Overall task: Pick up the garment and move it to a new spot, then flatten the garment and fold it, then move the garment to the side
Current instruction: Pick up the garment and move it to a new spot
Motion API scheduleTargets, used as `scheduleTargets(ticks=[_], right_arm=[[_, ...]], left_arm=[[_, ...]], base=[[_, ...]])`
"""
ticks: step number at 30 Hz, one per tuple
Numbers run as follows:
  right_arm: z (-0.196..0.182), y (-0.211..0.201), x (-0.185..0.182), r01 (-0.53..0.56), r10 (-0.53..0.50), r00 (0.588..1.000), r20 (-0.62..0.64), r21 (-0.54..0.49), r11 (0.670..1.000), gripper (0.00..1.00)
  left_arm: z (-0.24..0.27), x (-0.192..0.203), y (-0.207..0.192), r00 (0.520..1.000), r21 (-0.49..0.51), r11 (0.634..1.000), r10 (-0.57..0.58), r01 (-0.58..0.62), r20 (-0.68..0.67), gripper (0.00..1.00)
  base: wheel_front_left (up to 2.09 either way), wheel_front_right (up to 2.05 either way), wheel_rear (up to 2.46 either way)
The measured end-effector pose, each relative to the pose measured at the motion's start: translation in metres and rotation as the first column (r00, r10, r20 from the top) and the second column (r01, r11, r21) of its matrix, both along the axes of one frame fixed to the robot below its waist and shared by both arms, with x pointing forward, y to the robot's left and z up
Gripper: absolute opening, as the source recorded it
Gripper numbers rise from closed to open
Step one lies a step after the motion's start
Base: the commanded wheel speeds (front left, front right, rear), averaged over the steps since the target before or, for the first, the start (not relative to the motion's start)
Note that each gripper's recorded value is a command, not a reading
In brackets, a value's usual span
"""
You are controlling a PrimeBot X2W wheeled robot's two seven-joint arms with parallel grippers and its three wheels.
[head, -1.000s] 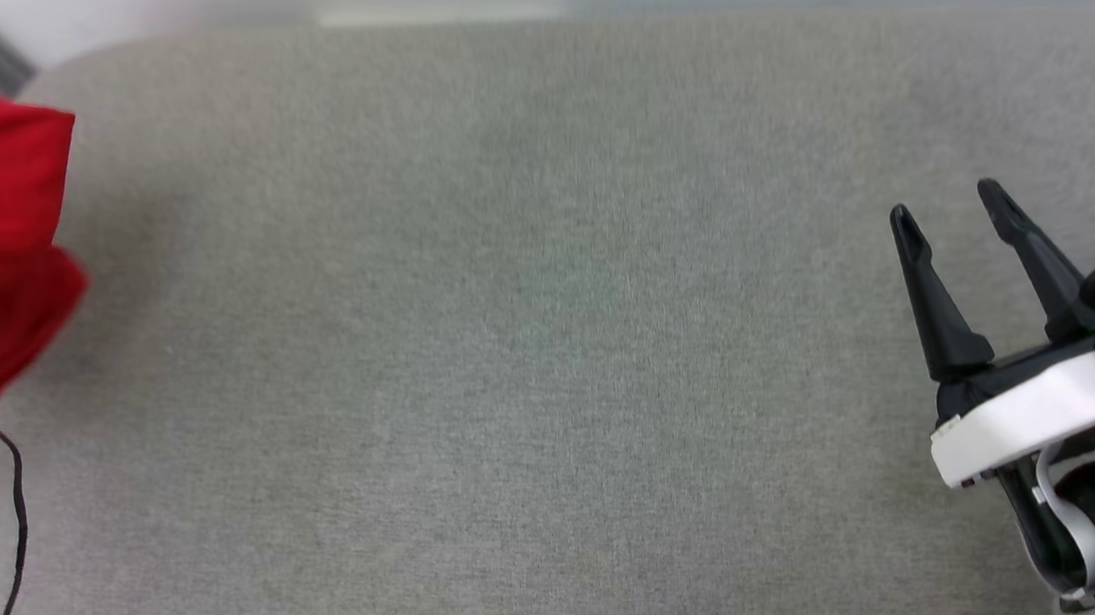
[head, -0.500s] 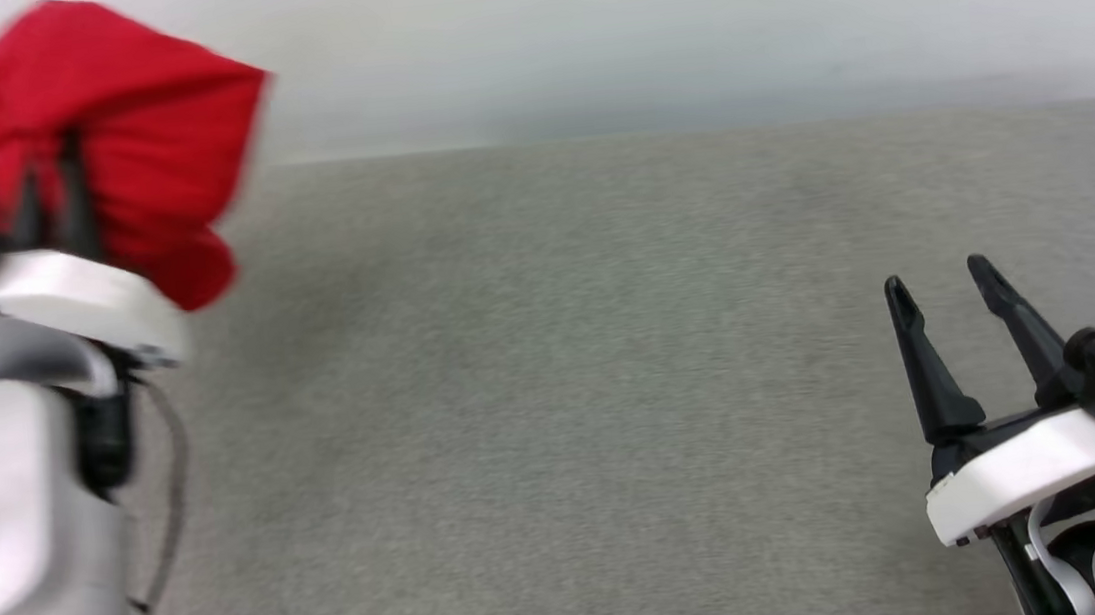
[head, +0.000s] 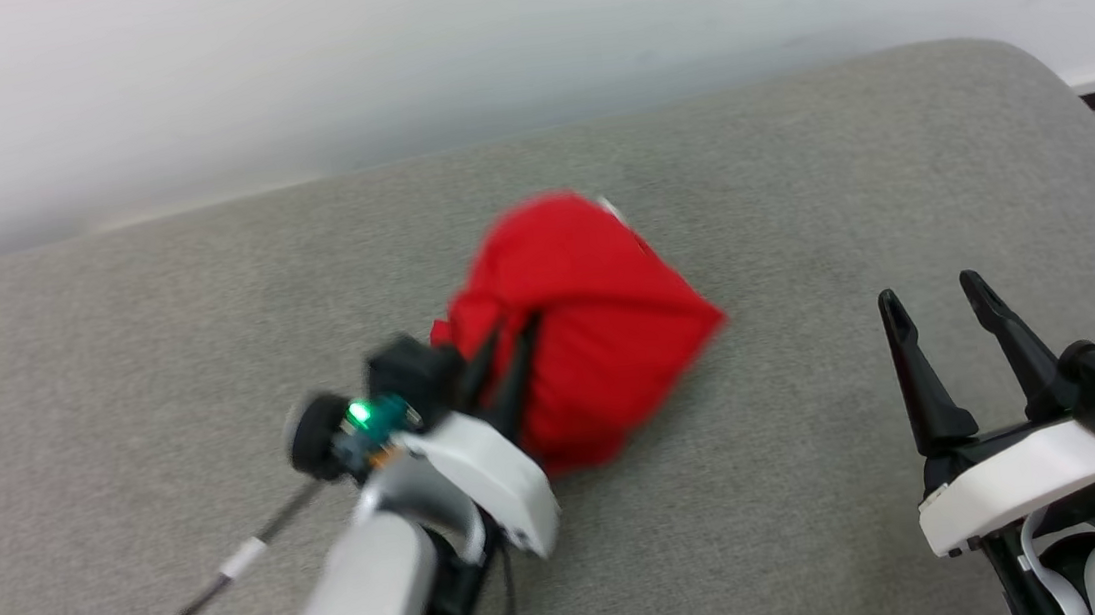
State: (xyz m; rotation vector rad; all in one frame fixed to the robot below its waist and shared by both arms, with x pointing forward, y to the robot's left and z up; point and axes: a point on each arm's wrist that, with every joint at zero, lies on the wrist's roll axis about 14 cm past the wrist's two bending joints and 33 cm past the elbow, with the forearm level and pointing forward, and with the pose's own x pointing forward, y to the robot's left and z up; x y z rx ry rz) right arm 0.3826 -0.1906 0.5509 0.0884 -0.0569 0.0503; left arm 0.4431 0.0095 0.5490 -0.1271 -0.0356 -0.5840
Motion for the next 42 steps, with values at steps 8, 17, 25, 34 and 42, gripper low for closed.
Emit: scheduleTargets(ticks=[8, 17, 25, 34, 42], right_arm=[[-0.014, -0.017, -0.006, 0.055, -0.054, 0.998, -0.037, 0.008, 0.998, 1.00], [-0.016, -0.006, -0.002, 0.024, -0.024, 0.999, -0.038, 0.016, 1.000, 1.00], [-0.008, 0.003, -0.010, -0.002, 0.002, 1.000, -0.018, 0.014, 1.000, 1.00], [0.006, 0.016, -0.015, -0.041, 0.041, 0.999, 0.011, -0.004, 0.999, 1.00], [0.006, 0.017, -0.018, -0.045, 0.045, 0.999, 0.001, -0.016, 0.999, 1.00]], left_arm=[[-0.084, -0.070, -0.071, 0.936, -0.024, 0.971, -0.235, 0.237, -0.260, 0.00], [-0.084, -0.093, -0.083, 0.925, -0.019, 0.953, -0.299, 0.303, -0.237, 1.00], [-0.023, -0.070, -0.049, 0.991, -0.089, 0.988, -0.129, 0.127, -0.025, 1.00], [-0.010, -0.048, 0.066, 0.961, -0.077, 0.960, 0.274, -0.271, 0.034, 1.00], [-0.017, -0.058, 0.142, 0.891, -0.021, 0.892, 0.452, -0.452, 0.050, 1.00]], base=[[0.00, 0.00, 0.00], [0.00, 0.00, 0.00], [0.00, 0.00, 0.00], [0.00, 0.00, 0.00], [0.00, 0.00, 0.00]])
